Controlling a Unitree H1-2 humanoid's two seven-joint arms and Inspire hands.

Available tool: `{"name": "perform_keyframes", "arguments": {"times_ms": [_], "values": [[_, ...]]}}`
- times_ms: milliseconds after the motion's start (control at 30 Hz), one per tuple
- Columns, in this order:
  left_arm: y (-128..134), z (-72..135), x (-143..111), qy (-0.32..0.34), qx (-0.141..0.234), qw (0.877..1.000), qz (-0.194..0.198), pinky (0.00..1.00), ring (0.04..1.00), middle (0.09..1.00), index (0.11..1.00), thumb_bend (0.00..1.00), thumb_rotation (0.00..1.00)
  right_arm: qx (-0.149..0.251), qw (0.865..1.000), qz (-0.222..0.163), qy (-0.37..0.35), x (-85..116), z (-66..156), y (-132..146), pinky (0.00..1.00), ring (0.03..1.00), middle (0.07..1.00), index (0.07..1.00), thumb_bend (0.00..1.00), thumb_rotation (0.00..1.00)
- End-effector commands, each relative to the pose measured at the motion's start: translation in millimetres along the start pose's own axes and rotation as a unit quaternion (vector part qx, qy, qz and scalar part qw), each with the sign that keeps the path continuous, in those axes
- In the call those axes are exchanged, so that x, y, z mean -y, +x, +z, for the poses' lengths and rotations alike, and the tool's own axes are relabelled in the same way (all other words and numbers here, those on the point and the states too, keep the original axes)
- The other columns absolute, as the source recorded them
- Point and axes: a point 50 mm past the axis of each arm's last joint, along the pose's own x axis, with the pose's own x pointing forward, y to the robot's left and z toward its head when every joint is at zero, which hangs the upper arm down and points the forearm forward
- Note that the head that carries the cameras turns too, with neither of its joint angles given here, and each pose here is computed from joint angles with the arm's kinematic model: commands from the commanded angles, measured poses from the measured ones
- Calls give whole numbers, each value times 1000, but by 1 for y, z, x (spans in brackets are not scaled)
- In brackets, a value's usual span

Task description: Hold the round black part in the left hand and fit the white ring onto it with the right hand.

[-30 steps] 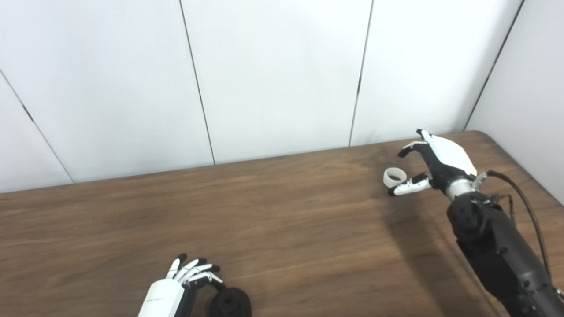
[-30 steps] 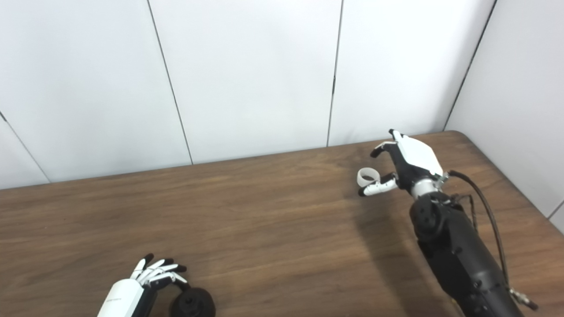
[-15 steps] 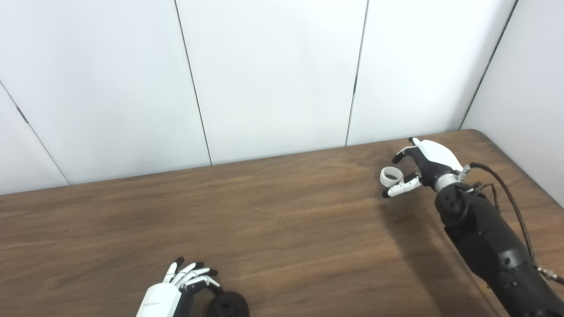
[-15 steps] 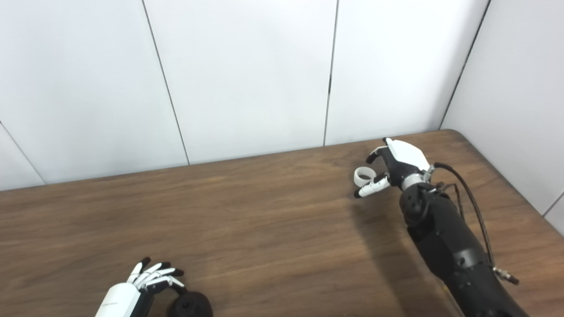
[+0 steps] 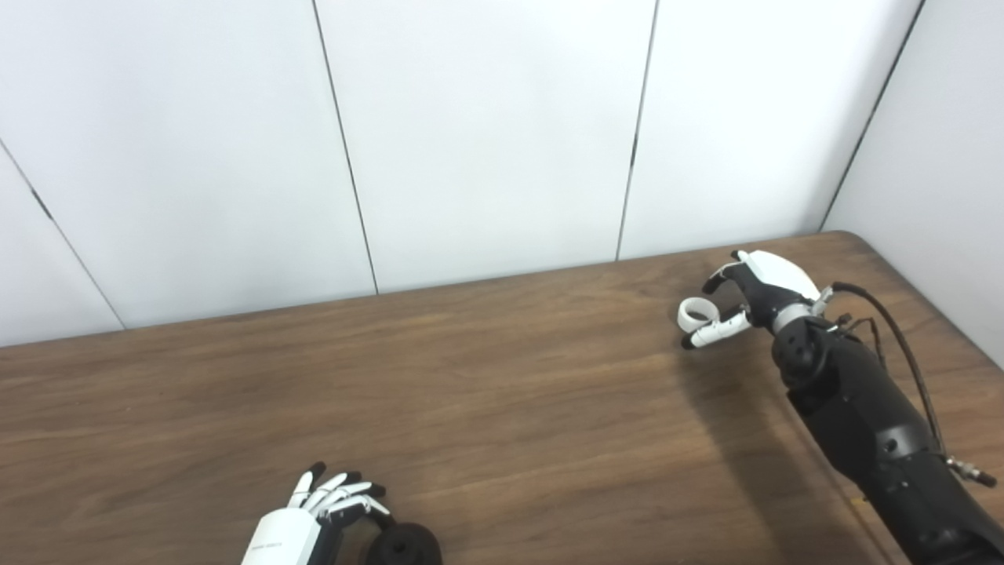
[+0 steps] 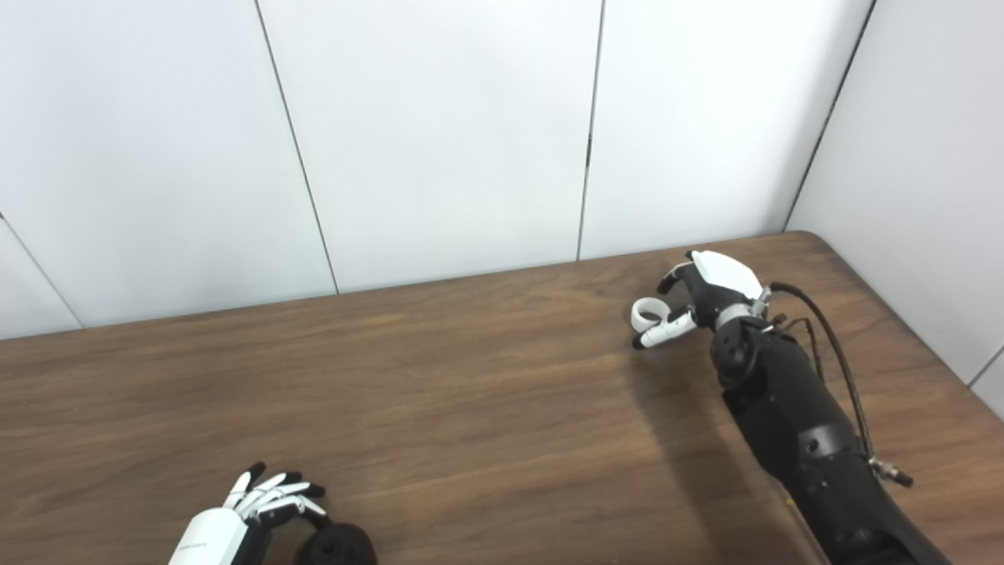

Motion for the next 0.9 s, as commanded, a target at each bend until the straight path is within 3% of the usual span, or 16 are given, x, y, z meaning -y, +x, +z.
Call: {"name": "perform_keyframes", "arguments": {"times_ms": [0, 867], "values": [[-2, 2, -6, 13, 4, 1000, 0, 1000, 867, 766, 484, 524, 55, 9, 999, -34, 10, 29, 17, 7, 1000, 1000, 1000, 728, 841, 359], [-2, 4, -7, 13, 1, 1000, -5, 1000, 868, 769, 485, 524, 55, -22, 999, -27, 2, 25, 9, 9, 1000, 1000, 953, 689, 824, 336]]}}
